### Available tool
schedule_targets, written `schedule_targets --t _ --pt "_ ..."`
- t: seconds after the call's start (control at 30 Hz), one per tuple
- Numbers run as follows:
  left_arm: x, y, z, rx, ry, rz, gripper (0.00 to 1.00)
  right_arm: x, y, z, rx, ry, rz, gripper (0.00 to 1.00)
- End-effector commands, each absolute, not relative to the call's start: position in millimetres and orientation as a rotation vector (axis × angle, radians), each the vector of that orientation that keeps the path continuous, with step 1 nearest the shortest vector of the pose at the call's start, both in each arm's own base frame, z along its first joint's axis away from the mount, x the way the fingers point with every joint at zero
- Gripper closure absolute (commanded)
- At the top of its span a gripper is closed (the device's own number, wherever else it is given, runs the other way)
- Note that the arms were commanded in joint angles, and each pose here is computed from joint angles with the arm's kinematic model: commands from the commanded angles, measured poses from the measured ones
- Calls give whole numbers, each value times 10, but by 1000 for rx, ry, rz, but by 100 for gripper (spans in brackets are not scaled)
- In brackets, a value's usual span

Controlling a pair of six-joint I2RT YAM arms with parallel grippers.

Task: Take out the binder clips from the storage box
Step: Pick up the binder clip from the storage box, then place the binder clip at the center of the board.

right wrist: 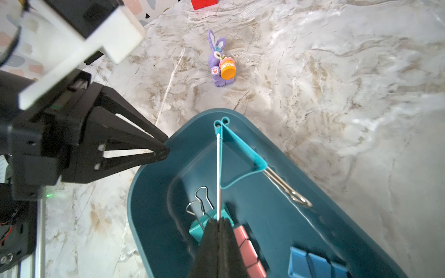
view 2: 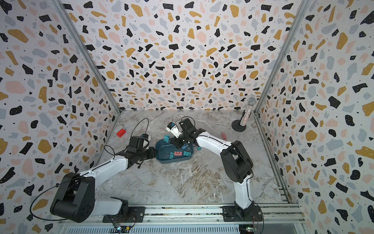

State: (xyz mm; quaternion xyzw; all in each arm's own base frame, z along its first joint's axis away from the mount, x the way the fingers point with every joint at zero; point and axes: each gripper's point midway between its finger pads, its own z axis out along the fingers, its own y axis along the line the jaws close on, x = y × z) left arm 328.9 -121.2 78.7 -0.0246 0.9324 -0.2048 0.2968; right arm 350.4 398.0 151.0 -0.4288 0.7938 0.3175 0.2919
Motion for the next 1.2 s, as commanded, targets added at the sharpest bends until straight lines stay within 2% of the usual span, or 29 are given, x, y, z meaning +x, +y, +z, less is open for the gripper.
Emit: schedule_targets --t 0.0,0.37,0.6,0.9,1.17 --pt "3288 -1190 828 -61 2458 -532 75 3517 3773 1922 -1076 2139 861 100" --pt "3286 -1193 858 -59 2452 -534 76 3447 2846 2320 -809 2295 878 100" --pt "3273 -1200 874 -55 2448 -542 75 3184 2366 2264 -622 2386 963 100" --pt "3266 -1206 876 -47 2447 -546 75 2935 2093 2027 -442 2496 1159 100" --pt "3264 -1206 900 -46 2440 -547 75 2932 2043 1786 -214 2580 1329 100"
